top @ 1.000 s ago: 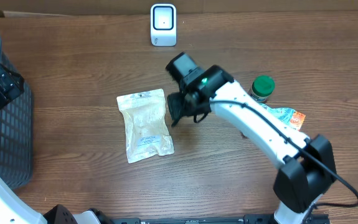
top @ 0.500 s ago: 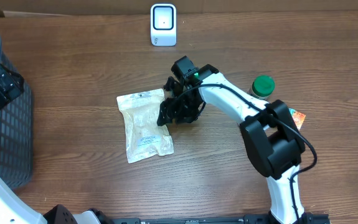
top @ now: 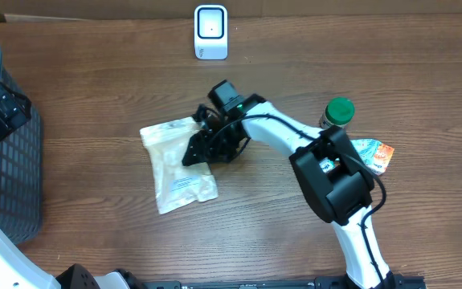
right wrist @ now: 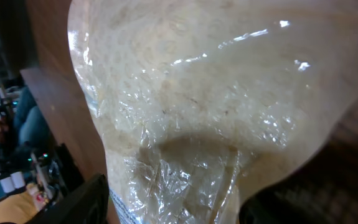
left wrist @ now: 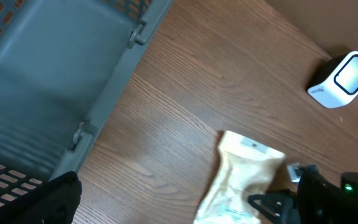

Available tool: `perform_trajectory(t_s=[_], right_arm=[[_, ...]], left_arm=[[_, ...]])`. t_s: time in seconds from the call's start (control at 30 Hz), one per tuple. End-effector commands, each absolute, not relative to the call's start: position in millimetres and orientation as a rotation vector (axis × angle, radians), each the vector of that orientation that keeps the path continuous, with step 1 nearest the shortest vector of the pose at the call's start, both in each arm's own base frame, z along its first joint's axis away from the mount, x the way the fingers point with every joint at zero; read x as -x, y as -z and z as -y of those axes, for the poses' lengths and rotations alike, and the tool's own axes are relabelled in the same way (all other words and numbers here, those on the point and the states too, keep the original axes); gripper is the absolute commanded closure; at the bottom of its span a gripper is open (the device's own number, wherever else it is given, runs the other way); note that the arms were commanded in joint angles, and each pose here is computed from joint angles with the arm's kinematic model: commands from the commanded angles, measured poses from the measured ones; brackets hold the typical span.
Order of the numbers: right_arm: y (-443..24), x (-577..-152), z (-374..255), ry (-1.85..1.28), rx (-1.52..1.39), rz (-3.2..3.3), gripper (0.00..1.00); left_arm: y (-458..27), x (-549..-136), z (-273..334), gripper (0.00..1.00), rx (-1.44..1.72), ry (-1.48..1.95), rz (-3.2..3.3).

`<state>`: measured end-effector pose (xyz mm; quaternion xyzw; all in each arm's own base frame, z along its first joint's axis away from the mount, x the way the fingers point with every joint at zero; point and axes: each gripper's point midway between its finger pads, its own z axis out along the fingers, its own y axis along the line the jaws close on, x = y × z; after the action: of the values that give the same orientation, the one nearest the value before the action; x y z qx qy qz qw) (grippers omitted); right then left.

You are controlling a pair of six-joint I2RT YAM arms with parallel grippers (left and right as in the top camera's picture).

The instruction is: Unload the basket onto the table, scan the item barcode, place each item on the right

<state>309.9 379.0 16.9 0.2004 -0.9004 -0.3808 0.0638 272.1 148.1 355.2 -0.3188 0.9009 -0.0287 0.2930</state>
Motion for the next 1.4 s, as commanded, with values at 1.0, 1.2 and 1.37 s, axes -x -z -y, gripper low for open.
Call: perform_trajectory(t_s=[1.0, 1.2, 1.37], right_arm=[[-112, -317, -271, 0.219, -0.470, 3.200, 0.96], [-130, -307, -229, -0.155, -0.468, 3.208, 0.96], [-130, -296, -234, -0.164, -0.465, 3.187, 0.96]], left_arm=[[-358, -272, -150, 0.00, 0.861, 0.073, -2.387], [-358, -272, -150, 0.00, 0.861, 0.073, -2.387], [-358, -272, -150, 0.00, 0.861, 0.073, -2.387]])
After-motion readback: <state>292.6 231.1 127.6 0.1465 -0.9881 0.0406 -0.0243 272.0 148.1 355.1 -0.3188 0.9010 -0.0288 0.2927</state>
